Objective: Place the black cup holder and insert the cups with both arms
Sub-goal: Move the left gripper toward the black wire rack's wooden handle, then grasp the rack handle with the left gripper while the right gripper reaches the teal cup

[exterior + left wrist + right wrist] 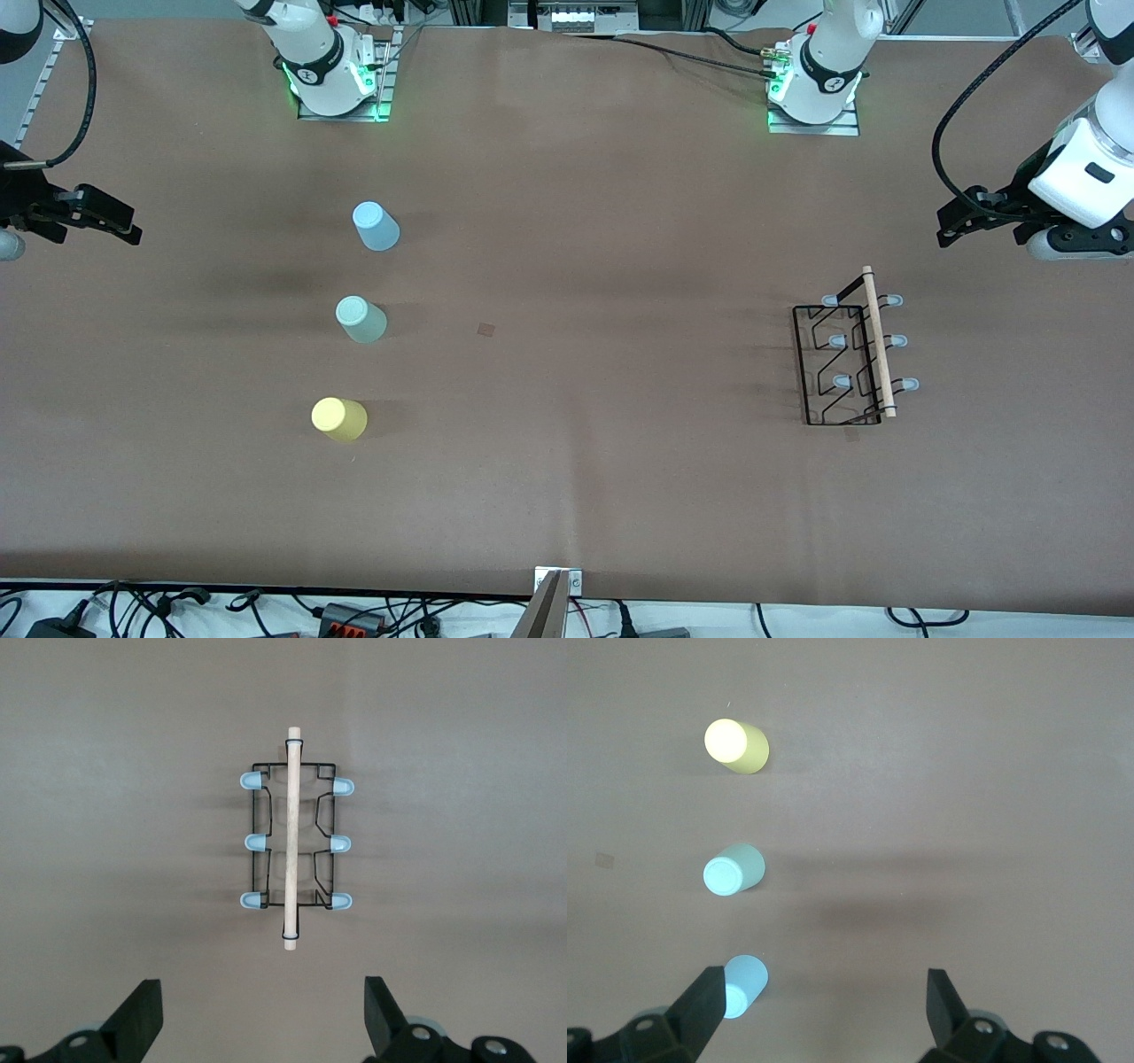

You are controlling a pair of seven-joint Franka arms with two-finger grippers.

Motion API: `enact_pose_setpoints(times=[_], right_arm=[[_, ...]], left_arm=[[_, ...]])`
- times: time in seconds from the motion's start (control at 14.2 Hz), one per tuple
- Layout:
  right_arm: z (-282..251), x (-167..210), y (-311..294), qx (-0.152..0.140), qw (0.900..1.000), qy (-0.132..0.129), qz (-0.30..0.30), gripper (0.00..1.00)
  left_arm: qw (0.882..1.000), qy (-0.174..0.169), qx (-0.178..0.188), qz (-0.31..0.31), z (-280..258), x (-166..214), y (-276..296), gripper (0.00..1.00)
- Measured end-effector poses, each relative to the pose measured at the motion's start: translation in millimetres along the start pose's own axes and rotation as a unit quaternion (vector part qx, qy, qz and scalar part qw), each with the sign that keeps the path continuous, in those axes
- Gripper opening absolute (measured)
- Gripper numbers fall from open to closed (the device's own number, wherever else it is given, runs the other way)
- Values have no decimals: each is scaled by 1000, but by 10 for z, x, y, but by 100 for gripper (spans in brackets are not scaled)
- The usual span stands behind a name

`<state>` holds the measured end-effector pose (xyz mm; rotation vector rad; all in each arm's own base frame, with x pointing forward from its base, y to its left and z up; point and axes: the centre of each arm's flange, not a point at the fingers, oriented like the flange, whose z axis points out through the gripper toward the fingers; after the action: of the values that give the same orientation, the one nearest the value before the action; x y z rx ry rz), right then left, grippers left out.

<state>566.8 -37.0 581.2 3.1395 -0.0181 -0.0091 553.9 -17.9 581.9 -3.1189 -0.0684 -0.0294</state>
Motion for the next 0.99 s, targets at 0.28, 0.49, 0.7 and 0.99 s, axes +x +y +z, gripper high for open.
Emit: enact_pose_setpoints(times=[0.28,0.49,0.7,0.99], right_arm=[[16,-1,-1,0,1000,-1,0,100],[38,-3,-5,0,1000,-4,0,100],[136,25,-86,0,1000,-13,-8,100],[386,129,-260,1,999,-32,-22,100]], left_arm=[[1000,4,-1,3,111,78,6,100],[1000,-6,-2,5,266,135,15,100],[1000,1,-6,8,733,296,54,100],[1000,12,-10,10,1474,317,82,100]])
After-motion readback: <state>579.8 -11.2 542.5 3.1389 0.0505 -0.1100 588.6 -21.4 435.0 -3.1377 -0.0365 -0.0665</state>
